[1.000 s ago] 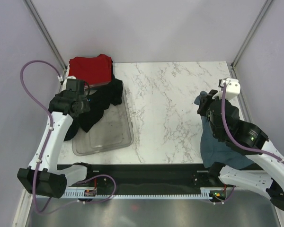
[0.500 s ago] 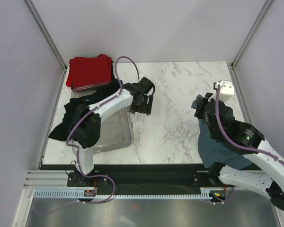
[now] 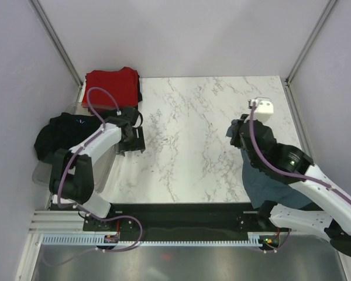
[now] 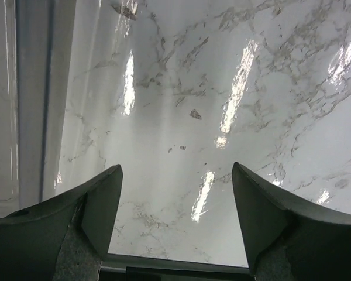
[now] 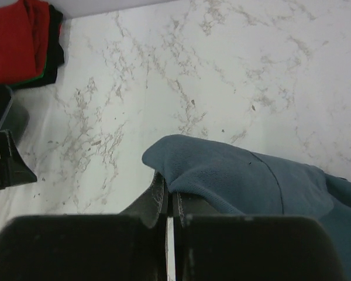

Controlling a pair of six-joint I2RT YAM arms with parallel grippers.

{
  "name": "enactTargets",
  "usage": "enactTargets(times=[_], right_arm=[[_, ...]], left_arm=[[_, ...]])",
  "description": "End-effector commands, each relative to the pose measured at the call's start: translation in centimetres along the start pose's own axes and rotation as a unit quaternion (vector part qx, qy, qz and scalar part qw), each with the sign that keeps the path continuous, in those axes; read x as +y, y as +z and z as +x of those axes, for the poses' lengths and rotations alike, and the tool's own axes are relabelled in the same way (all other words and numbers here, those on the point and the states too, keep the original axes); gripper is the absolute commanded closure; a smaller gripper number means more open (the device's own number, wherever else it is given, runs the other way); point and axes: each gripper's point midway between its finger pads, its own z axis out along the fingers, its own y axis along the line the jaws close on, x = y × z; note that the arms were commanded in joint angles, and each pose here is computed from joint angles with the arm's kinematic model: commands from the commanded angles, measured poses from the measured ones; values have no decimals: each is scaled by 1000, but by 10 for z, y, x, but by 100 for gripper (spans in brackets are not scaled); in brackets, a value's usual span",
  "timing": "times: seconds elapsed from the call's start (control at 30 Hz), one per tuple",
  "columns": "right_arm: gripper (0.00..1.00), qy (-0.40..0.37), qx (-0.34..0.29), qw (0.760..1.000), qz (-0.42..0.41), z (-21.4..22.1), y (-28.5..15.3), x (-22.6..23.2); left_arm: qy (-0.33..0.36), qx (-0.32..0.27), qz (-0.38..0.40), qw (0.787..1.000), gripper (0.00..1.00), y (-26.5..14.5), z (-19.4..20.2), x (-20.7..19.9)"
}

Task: Fold and stack the t-shirts

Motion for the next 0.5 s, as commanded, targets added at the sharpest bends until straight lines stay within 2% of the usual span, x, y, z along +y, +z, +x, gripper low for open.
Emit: enactTargets(times=[0.0,0.13,0.17,0.2,0.3,0.33,0.4,0.43,0.47], right_arm=[[100,11,10,997,-69,-10,9,47],[100,-12,34,984,-172,-25,11,110],[100,-30,53,981,-182,-17,22,127],[100,-30,44,972,-227,-41,10,148],[100,-58,48,961,-267,-66,16,190],[100,-51,-1,950,-307,-118,-11,202],[100,-51,-45,938,-339,-156,-26,218],[100,-22,-112,929,-351,-206,-52,214],[100,-10,-144,928,-344,-227,-61,208]], left_arm=[[1,-26,8,1000,18,-8,-1,13],[-19,-25,29,999,18,-11,5,12],[-23,-31,48,998,19,-18,5,6],[-35,-37,59,997,19,-22,4,3],[-54,-67,102,991,19,-46,-4,-8],[-56,-79,113,989,19,-54,-8,-10],[-57,-104,140,983,19,-75,-14,-14],[-56,-115,148,981,19,-82,-16,-15],[-54,-120,154,979,19,-87,-17,-16]])
